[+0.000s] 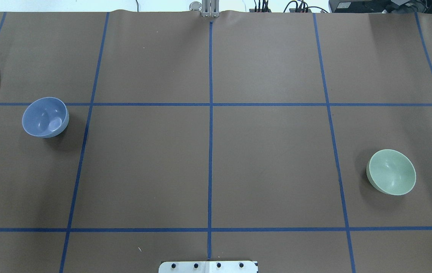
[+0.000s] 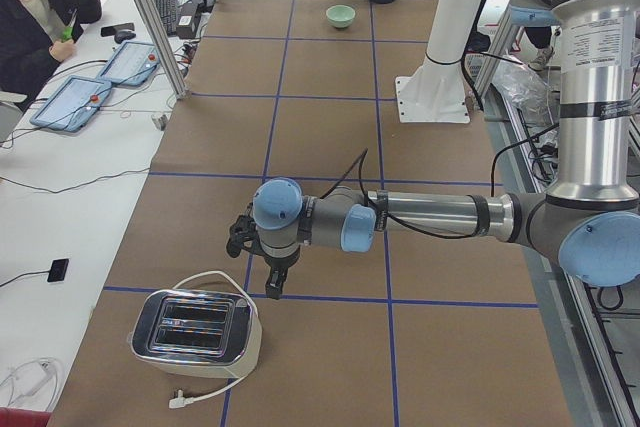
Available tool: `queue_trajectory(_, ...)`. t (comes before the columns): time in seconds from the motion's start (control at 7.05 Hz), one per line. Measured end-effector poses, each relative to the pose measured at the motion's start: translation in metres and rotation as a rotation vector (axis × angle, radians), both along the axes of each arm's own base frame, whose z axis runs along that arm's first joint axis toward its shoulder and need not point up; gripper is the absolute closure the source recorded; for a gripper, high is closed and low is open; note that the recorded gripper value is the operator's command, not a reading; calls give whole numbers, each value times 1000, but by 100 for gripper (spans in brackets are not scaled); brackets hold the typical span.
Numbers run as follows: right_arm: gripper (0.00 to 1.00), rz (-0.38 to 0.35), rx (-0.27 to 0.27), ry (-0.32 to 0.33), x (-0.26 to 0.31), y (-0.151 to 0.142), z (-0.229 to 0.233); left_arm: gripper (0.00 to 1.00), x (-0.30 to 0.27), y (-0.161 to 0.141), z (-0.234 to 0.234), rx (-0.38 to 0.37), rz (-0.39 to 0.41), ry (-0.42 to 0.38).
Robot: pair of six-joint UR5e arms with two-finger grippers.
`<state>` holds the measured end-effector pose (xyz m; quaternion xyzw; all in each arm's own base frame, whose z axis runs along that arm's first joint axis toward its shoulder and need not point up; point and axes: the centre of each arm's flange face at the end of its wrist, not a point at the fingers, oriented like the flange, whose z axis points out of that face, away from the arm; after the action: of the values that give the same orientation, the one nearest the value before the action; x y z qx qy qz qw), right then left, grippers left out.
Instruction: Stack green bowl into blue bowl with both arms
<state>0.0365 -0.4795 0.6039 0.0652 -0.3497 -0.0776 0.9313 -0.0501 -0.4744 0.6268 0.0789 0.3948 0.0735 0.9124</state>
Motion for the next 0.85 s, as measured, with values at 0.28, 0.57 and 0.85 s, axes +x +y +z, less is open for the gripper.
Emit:
queue_trajectory(0.28,0,-5,21,-42,-4,-12,-15,2,0,-6,-6,11,0,2)
queue_trajectory(0.57,0,-10,22,-80,-7,-14,-20,2,0,-6,-7,11,-1,4)
queue_trajectory(0.85,0,-10,18,-86,-7,-14,-19,2,0,-6,-6,13,-1,4)
